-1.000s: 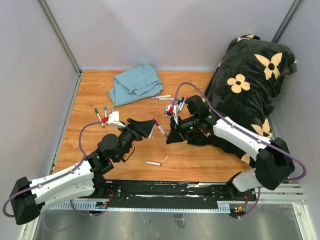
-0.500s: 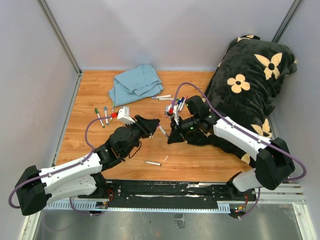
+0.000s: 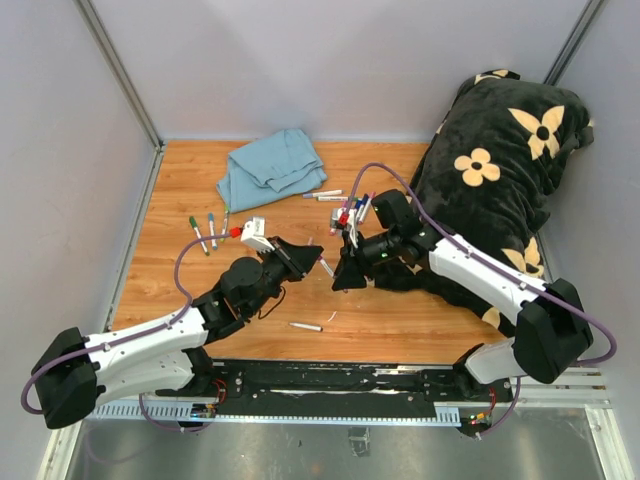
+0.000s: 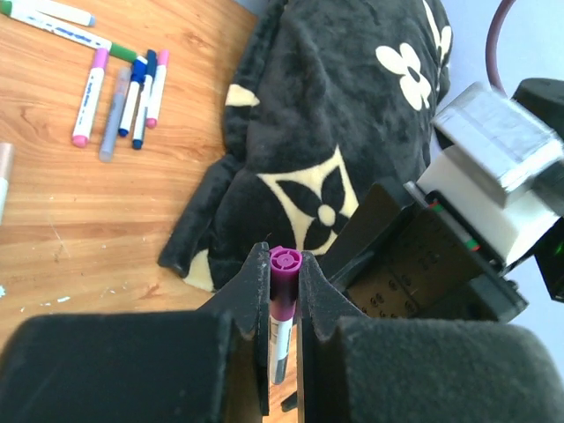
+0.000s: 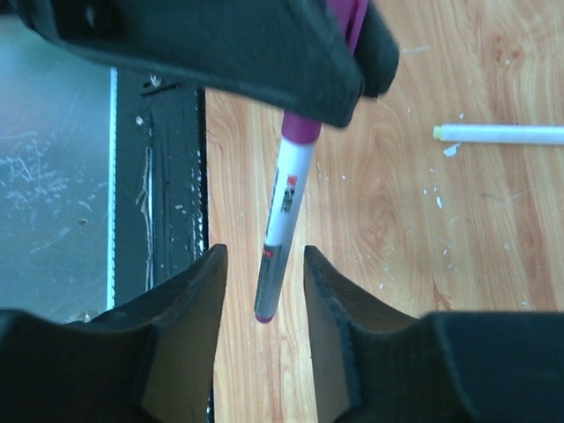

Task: Open the pen caps
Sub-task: Open the pen cap from the pen.

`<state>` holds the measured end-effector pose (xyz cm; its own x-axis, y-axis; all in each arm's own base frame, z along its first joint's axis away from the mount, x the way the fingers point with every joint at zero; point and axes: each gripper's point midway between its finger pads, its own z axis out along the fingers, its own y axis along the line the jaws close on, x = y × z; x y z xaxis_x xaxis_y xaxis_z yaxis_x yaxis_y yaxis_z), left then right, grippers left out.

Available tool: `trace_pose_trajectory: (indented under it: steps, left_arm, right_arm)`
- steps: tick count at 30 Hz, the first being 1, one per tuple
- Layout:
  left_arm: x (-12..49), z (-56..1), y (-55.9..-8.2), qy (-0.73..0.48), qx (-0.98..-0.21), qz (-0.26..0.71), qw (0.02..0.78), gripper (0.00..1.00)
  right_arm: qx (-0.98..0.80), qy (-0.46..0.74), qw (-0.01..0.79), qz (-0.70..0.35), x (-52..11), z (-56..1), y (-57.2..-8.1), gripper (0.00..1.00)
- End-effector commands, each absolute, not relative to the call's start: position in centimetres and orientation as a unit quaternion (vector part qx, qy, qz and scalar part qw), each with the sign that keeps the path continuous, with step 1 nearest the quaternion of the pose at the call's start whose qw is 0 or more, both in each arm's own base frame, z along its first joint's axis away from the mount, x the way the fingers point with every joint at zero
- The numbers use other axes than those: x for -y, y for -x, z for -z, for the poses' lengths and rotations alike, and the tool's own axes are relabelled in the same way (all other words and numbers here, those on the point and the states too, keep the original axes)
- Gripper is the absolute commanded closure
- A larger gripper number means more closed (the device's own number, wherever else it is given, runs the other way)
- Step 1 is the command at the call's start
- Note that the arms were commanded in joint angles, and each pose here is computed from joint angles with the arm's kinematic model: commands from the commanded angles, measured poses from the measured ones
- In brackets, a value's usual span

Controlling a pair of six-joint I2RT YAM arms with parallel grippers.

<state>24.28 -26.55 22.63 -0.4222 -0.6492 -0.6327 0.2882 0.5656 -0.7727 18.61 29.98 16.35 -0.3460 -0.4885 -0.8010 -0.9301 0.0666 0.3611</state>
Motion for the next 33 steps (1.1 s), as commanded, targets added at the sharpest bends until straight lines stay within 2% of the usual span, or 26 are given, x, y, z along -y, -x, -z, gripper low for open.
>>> trace_pose_trajectory:
  steps: [1, 10, 14, 16, 27, 30, 33]
  left_arm:
    - [27.1, -24.2, -23.7, 0.125, -0.69, 0.492, 0.516, 1.0]
    - [27.2, -24.7, -23.4, 0.129, -0.675, 0.512, 0.515, 1.0]
    - [26.2, -25.5, -23.9, 0.14, -0.662, 0.502, 0.539, 1.0]
    - [24.5, -26.5, -24.7, 0.157, -0.65, 0.479, 0.568, 1.0]
    - [15.0, -35.0, -28.4, 0.248, -0.558, 0.415, 0.675, 1.0]
    - [15.0, -35.3, -28.3, 0.24, -0.568, 0.413, 0.67, 1.0]
    - [15.1, -32.3, -27.8, 0.238, -0.609, 0.398, 0.644, 1.0]
  right_arm:
    - [-0.658, 0.504, 0.274, -0.489, -31.0, -19.6, -18.1, 0.57]
    - [-0.662, 0.495, 0.251, -0.504, -31.5, -18.6, -17.7, 0.66]
    - [-0.663, 0.495, 0.244, -0.505, -31.6, -18.6, -17.6, 0.94]
    - [-0.663, 0.496, 0.241, -0.506, -31.5, -18.6, -17.4, 0.99]
    - [-0.669, 0.502, 0.213, -0.506, -31.7, -16.8, -17.0, 0.99]
    - [-0.671, 0.524, 0.224, -0.474, -31.7, -15.8, -17.1, 0.99]
    - [-0.686, 0.553, 0.234, -0.41, -31.5, -13.7, -17.7, 0.98]
